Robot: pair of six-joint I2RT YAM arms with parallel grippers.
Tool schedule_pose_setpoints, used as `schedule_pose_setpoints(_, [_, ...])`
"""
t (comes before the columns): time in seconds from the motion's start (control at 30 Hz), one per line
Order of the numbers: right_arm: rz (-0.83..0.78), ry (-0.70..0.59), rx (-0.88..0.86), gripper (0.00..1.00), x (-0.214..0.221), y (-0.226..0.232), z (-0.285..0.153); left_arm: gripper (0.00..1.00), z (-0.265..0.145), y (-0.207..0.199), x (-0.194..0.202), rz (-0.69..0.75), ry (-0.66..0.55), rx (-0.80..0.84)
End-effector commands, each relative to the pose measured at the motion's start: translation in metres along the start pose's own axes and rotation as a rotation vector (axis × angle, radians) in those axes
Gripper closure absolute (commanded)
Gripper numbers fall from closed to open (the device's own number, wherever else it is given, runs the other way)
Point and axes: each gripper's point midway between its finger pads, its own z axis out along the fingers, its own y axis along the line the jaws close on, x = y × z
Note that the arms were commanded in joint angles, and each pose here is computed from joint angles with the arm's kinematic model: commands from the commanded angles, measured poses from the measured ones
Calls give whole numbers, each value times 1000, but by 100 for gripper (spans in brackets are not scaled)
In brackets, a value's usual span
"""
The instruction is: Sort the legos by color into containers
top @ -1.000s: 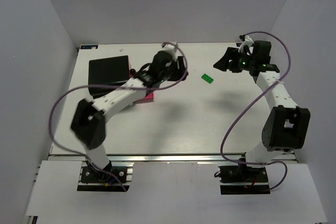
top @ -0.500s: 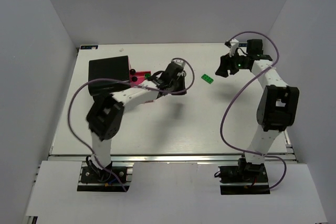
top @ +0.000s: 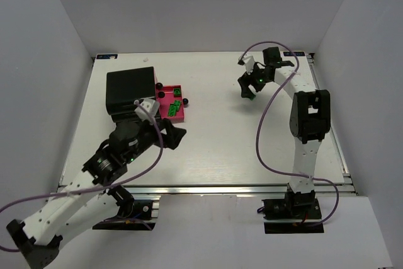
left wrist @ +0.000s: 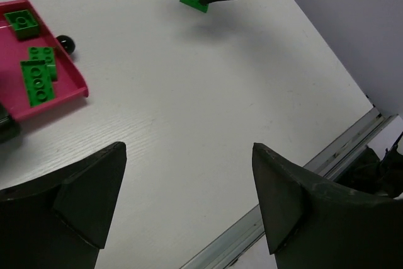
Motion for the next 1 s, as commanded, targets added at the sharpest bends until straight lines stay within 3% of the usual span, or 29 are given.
schedule_pose_setpoints(0.0, [-37,58,66,11,3,-16,17,9,-27,18,9,22,-23,-59])
schedule_pose_setpoints(0.33, [9,146,136,15,13,-39,47,6,-52,42,8,77,-21,-168])
schedule_pose_setpoints(0.47, [2,195,119,22,25,-34,59,6,-57,41,4,76,-48,-160])
schedule_pose_setpoints(0.6, [-3,219,111,36,32,-29,61,4,-63,39,0,71,-82,-150])
schedule_pose_setpoints(0.63, [0,230,103,47,34,-26,61,4,-64,39,-2,70,-89,-147])
schedule_pose_setpoints(0.73, [7,248,89,65,40,-21,62,3,-68,38,-4,66,-104,-140])
schedule_pose_setpoints(0.97, [37,274,30,80,51,-8,56,2,-74,37,-8,59,-134,-131])
